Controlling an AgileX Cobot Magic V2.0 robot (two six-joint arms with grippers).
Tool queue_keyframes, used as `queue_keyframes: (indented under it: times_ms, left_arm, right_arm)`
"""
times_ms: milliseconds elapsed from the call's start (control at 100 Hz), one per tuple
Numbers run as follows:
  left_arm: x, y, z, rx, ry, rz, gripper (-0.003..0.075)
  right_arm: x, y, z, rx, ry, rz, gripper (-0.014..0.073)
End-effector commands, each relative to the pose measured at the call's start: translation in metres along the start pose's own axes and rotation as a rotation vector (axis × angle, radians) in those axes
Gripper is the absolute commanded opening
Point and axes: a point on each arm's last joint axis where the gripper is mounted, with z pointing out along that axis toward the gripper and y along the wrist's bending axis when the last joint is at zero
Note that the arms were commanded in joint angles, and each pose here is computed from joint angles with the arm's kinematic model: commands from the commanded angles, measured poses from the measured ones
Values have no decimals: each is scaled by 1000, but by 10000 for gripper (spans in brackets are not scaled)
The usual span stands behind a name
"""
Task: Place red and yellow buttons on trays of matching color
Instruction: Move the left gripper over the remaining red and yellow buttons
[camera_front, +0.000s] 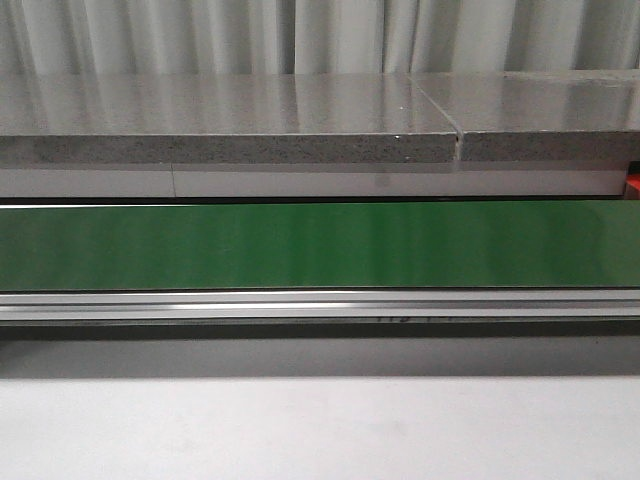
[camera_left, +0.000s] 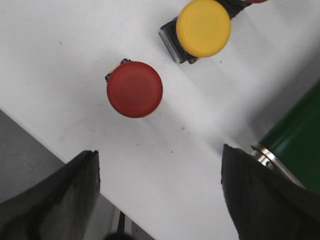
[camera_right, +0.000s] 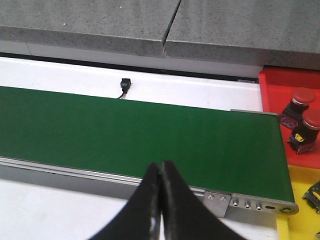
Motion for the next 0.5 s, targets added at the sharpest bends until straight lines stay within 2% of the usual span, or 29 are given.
queue_keyframes:
  times_ms: [0,230,490]
  left_arm:
    - [-14,2,-11,-37,-46,3,502]
    - [-31,3,6,-55,-46,10,502]
    - [-39,4,40,-37,31,-14,502]
  right_arm:
    - [-14,0,-3,2,-94,-2,-66]
    - [-14,0,-3,2,-94,-2,-66]
    - [-14,0,-3,2,-94,-2,-66]
